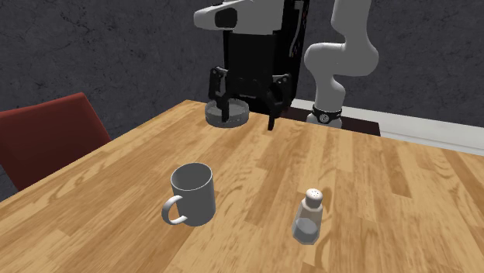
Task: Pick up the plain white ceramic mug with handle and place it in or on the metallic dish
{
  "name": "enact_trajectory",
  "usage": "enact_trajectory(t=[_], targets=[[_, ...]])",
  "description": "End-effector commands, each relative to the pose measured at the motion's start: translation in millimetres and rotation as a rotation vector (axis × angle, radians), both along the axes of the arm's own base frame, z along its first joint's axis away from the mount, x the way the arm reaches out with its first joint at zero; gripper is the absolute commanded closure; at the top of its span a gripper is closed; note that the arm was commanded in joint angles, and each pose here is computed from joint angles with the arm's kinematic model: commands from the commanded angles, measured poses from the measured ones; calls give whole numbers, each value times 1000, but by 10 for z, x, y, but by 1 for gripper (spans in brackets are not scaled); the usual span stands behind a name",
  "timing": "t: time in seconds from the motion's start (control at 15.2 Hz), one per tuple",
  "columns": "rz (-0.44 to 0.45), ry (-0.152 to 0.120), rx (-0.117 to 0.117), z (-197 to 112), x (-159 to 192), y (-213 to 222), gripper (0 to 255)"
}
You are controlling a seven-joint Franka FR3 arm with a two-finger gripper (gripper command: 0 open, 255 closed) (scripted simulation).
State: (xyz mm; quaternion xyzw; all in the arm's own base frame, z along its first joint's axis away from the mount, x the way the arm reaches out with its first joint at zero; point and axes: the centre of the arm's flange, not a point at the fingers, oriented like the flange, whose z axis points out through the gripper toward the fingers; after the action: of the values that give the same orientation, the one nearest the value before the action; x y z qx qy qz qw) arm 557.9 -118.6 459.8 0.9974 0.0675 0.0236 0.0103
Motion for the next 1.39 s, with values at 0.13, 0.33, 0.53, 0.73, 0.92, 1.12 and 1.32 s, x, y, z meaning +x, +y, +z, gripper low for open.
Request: enact_trajectory(t=[0.13,0.33,0.53,0.73,0.92,1.12,1.32], targets=[[22,4,9,-285,413,-141,0],[38,8,17,-495,735,-262,0],[51,10,22,-665,995,-353,0],[51,10,22,-823,1001,-352,0],[51,10,22,-981,1007,-351,0],[51,10,22,-1065,1010,-350,0],[51,10,22,-1065,1010,-350,0]])
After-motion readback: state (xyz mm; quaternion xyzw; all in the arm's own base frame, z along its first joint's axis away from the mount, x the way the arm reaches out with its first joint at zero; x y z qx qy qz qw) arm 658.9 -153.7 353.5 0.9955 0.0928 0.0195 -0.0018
